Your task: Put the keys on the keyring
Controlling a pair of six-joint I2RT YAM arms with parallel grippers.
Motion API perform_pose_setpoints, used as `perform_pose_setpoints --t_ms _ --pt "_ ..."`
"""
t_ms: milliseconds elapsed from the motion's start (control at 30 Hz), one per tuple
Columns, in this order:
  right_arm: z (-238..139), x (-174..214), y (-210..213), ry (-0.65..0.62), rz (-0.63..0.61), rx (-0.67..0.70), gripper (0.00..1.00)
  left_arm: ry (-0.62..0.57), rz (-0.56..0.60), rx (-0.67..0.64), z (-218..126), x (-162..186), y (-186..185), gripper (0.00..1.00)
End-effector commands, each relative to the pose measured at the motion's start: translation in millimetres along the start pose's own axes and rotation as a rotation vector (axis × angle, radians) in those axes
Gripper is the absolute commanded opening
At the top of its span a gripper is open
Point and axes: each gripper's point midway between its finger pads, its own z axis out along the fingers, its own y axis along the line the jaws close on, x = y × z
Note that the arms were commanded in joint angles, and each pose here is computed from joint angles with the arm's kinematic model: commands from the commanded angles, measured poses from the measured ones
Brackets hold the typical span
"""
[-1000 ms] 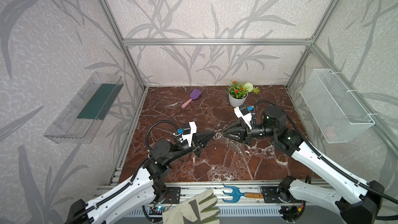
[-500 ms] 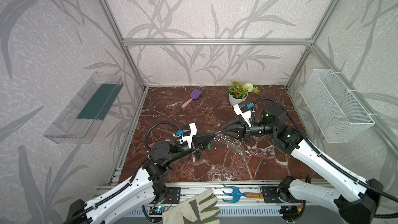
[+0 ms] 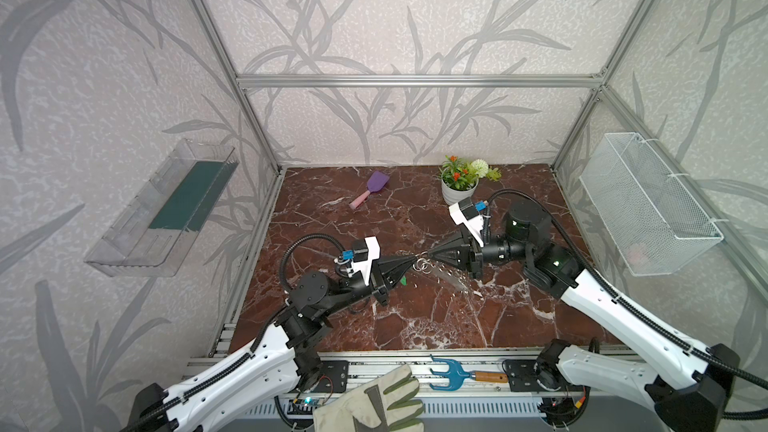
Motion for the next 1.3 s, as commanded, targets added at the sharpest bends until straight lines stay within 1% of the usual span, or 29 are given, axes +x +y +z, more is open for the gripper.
perform_pose_setpoints --t_ms 0,67,333,400,533,600,767,833,867,933,1100,1267 --pt "-0.3 7.7 0.2 0.010 0.008 0.006 0.00 -0.164 0.023 0.006 -4.6 -37.2 -5.6 0.00" --pt "0.0 11.4 0.4 0.016 0.008 0.009 0.00 -0.199 0.009 0.000 -4.7 -41.8 -4.0 0.00" --pt "6.2 27.7 -2.9 0.062 -0.008 0.046 0.01 -0.254 -0.003 -0.012 -1.4 -50.4 -0.9 0.00" --pt "5.8 27.9 -5.6 0.056 -0.013 0.066 0.06 -0.271 -0.007 -0.014 -1.5 -53.3 -0.4 0.00" --pt "7.1 31.1 -12.6 0.059 -0.010 0.094 0.10 -0.289 -0.008 -0.021 -0.6 -55.2 1.3 0.00" --pt "7.4 32.9 -14.8 0.054 -0.001 0.100 0.19 -0.296 -0.003 -0.019 -0.2 -56.8 1.1 0.00" --pt "9.2 34.2 -19.9 0.061 0.018 0.116 0.22 -0.282 -0.004 0.002 3.5 -53.8 -1.2 0.00" --pt "9.5 33.4 -23.1 0.059 0.024 0.131 0.27 -0.281 -0.005 0.017 3.8 -52.9 -3.5 0.00" --pt "9.7 33.7 -24.4 0.061 0.029 0.135 0.28 -0.275 -0.006 0.021 4.7 -51.9 -4.2 0.00" --pt "9.8 30.9 -19.6 0.059 0.028 0.113 0.30 -0.263 0.000 0.013 5.2 -49.8 -3.2 0.00" --pt "-2.5 17.5 -9.3 0.015 0.007 0.115 0.39 -0.233 0.015 0.006 1.8 -41.0 -2.7 0.00" --pt "-9.4 3.2 0.1 -0.023 0.011 0.071 0.48 -0.214 0.026 0.049 -0.1 -38.4 -11.1 0.00"
